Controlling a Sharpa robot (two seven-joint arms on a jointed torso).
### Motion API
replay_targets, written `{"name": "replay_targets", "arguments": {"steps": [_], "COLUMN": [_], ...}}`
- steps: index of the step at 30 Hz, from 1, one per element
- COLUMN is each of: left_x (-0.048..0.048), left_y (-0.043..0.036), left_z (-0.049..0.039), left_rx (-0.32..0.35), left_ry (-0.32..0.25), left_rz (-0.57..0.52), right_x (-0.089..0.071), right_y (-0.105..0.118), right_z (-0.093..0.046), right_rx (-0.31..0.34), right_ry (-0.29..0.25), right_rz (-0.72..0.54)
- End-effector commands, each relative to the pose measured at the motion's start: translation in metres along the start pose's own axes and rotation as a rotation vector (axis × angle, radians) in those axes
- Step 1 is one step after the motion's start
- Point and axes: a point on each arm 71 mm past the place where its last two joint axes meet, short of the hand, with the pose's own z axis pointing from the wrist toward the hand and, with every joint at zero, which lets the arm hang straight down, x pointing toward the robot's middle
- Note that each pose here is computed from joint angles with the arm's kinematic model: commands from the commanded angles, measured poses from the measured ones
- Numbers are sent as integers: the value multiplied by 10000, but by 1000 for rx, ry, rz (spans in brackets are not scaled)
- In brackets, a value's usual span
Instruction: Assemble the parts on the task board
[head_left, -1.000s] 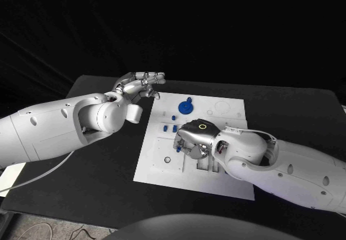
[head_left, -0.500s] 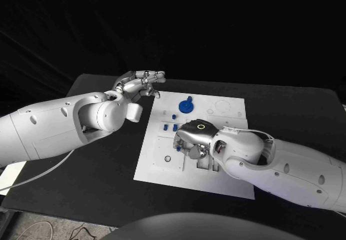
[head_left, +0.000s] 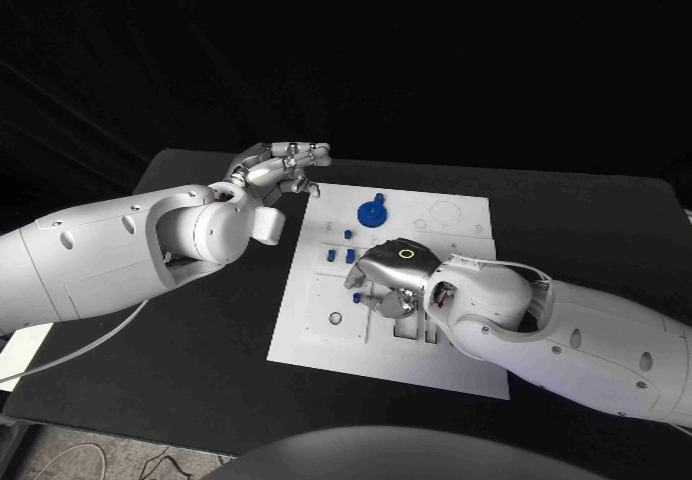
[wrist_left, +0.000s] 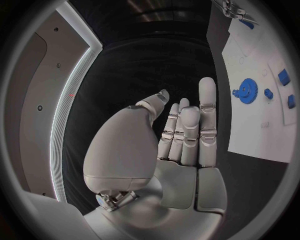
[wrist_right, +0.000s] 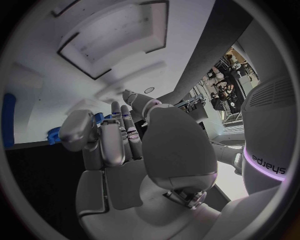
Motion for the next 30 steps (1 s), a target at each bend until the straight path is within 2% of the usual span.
{"name": "replay_targets", "arguments": {"steps": [1,9,20,25,30], "left_x": [15,1,-15,-23,-16], "left_y": [-9,-11,-18,-18,-14], "left_z": [1,-3,-20,-21,-18], "left_rx": [7,7,8,7,4], "left_ry": [14,11,9,8,13], "left_rz": [-8,-7,-6,-6,-7], "right_x": [-41,-185,-551,-584,-549], "right_y": [14,-60,-607,-702,-784], "right_z": [-27,-241,-728,-817,-837], "right_rx": [-12,8,191,224,260], "right_ry": [-54,-106,-104,-89,-43], "right_rz": [1,14,-11,-25,-33]}}
